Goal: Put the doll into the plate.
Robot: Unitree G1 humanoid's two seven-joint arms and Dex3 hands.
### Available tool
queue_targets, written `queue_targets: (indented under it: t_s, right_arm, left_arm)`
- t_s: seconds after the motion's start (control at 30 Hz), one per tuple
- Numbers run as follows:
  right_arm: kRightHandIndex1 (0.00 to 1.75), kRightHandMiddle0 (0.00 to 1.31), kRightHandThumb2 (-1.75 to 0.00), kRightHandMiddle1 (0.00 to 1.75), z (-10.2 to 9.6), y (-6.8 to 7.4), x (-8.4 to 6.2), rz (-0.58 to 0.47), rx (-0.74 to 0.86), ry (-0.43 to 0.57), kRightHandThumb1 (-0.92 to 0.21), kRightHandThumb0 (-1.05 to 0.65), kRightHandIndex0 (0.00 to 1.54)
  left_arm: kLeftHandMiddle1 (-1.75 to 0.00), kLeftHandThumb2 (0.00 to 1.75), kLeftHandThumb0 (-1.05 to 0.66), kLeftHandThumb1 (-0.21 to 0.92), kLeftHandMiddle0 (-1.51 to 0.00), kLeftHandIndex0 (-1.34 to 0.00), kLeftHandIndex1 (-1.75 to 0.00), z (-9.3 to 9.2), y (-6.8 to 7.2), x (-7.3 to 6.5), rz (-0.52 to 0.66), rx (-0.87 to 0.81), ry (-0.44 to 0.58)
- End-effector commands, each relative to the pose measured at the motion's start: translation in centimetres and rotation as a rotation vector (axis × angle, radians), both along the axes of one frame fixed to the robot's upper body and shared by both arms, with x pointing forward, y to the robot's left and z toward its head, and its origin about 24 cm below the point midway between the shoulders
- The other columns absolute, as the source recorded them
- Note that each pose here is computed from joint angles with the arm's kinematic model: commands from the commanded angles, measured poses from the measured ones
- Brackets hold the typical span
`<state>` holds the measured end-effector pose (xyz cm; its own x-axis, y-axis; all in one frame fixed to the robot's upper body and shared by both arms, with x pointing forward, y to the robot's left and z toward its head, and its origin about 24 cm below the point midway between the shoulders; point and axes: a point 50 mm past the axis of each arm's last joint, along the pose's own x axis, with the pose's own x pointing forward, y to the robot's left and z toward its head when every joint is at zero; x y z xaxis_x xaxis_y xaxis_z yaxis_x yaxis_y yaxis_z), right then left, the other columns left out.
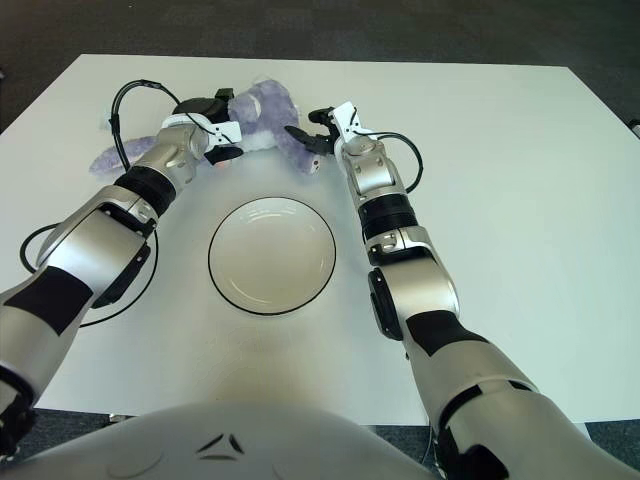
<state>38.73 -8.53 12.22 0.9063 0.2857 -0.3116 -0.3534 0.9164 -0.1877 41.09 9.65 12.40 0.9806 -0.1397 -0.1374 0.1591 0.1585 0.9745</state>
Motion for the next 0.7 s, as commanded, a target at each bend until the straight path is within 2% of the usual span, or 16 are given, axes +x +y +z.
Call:
queue_targets:
  t_s: [0.0,0.2,0.27,0.33,0.4,0.43,0.53,0.67]
  right_arm:
    - [0.45,0.0,-0.48,0.64,-1.02,0.64,-0.56,0.025,0.073,0.06,-0.72,-0.74,0.01]
    - [0.43,0.0,-0.57,0.68,-1.0,0.81,-0.69,0.037,0.097,0.07,-0.67,-0.69,0.0]
    - [0.43,0.0,-0.58,0.67,-0.95,0.99,-0.75,0.045,0.097,0.07,-0.67,-0.69,0.0]
    - [0.43,0.0,-0.59,0.67,-0.92,1.03,-0.77,0.05,0.098,0.069,-0.66,-0.69,0.0]
    - [0.43,0.0,-0.6,0.67,-0.88,1.07,-0.81,0.053,0.104,0.074,-0.66,-0.69,0.0]
    - [0.42,0.0,-0.6,0.67,-0.86,1.08,-0.82,0.054,0.106,0.077,-0.65,-0.69,0.0]
    - [0.41,0.0,-0.62,0.67,-0.83,1.13,-0.87,0.058,0.112,0.091,-0.63,-0.67,0.0]
    - [0.41,0.0,-0.65,0.65,-0.78,1.29,-0.93,0.062,0.125,0.11,-0.61,-0.66,0.0]
  left_arm:
    - [-1.69,1.16,0.43,0.4,-0.57,0.0,-1.32,-1.76,-0.23,-0.63,0.01,-0.031,0.034]
    - [-1.71,1.13,0.42,0.44,-0.52,0.0,-1.31,-1.89,-0.44,-0.75,0.017,-0.045,0.001]
    - [-1.72,1.02,0.4,0.53,-0.45,0.0,-1.3,-1.89,-0.47,-0.77,0.018,-0.043,-0.006]
    - [-1.71,0.78,0.37,0.7,-0.35,0.0,-1.28,-1.9,-0.49,-0.78,0.019,-0.041,-0.012]
    - [-1.69,0.64,0.36,0.79,-0.31,0.0,-1.27,-1.97,-0.56,-0.84,0.013,-0.037,-0.018]
    - [-1.55,0.86,0.25,0.62,-0.21,0.0,-1.25,-2.01,-0.6,-0.86,0.01,-0.035,-0.021]
    - [-1.36,1.21,0.13,0.37,-0.1,0.0,-1.22,-2.06,-0.66,-0.92,0.0,-0.03,-0.029]
    - [-1.27,1.36,0.1,0.28,-0.05,0.0,-1.18,-2.13,-0.74,-0.99,-0.003,-0.039,-0.035]
